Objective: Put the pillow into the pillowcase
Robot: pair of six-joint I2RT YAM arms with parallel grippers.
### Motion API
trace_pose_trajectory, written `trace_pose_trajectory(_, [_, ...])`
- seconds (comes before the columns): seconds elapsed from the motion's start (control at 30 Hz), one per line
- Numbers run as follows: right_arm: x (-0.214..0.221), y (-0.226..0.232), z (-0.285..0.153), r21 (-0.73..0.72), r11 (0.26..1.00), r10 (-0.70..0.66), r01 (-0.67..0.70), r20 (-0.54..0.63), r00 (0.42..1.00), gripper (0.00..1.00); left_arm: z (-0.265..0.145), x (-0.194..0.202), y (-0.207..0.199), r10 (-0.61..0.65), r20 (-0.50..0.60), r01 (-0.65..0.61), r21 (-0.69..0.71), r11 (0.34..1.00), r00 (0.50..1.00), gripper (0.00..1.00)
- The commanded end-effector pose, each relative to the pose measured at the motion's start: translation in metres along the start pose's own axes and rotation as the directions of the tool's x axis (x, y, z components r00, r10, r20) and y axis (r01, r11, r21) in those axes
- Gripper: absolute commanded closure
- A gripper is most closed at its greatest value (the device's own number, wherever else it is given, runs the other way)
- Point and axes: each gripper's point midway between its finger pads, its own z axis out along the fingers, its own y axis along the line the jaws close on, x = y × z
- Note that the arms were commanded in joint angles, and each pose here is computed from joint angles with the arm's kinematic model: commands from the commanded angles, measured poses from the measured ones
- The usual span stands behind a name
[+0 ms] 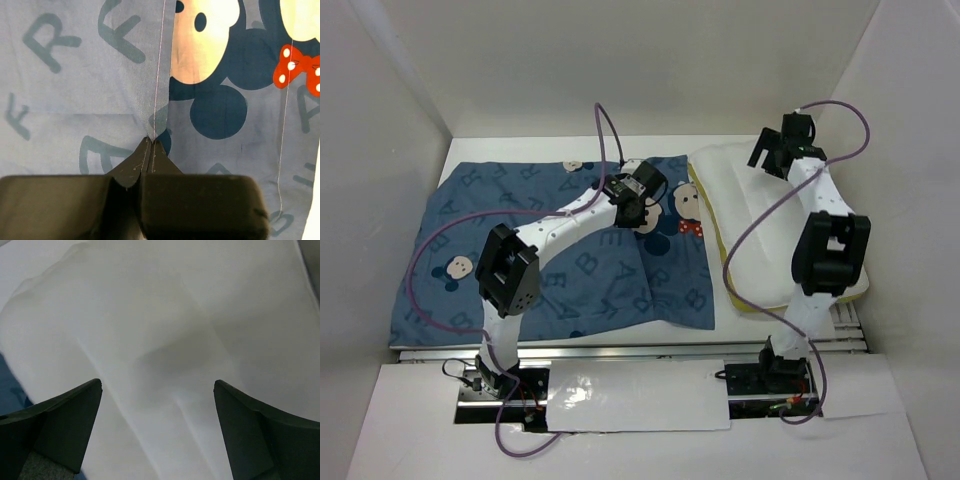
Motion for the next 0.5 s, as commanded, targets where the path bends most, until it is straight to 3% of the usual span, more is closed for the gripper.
trace_pose_trajectory(0.0, [-0.009,0.012,0.039,-0.069,0.997,-0.030,0.028,-0.015,0.999,0.00,-0.008,-0.009,-0.004,0.017,0.042,-0.017,0.009,1.000,0.999,1.00])
trace_pose_trajectory(0.1, [0.035,0.006,0.099,-0.073,0.997,-0.041,0.031,-0.137,0.990,0.00,-0.008,-0.008,-0.002,-0.004,0.043,0.004,-0.005,1.000,0.999,1.00])
trace_pose_trajectory(0.13, [0.030,0.008,0.097,-0.074,0.997,-0.041,0.031,-0.133,0.990,0.00,-0.008,-0.008,-0.002,-0.004,0.043,0.004,-0.005,1.000,0.999,1.00])
trace_pose_trajectory(0.2, [0.069,0.010,0.124,-0.114,0.993,-0.059,0.033,-0.234,0.970,0.02,-0.008,-0.008,-0.002,-0.004,0.043,0.004,-0.005,1.000,0.999,1.00])
trace_pose_trajectory(0.23, [0.077,0.013,0.129,-0.143,0.989,-0.070,0.034,-0.253,0.965,0.10,-0.008,-0.008,0.000,0.000,0.042,0.000,-0.018,1.000,0.999,1.00])
trace_pose_trajectory(0.3, [0.099,0.018,0.133,-0.216,0.976,-0.075,0.010,-0.297,0.952,0.67,-0.005,-0.008,0.001,-0.007,0.042,0.008,-0.033,0.999,0.999,1.00])
trace_pose_trajectory(0.33, [0.099,0.019,0.131,-0.214,0.977,-0.053,-0.010,-0.287,0.957,1.00,-0.006,-0.005,0.006,0.001,0.035,0.000,-0.051,0.999,0.999,1.00])
trace_pose_trajectory(0.47, [0.041,0.025,0.092,-0.261,0.963,-0.089,0.061,-0.095,0.992,1.00,-0.006,-0.009,0.005,-0.008,0.043,0.011,-0.059,0.998,0.999,1.00])
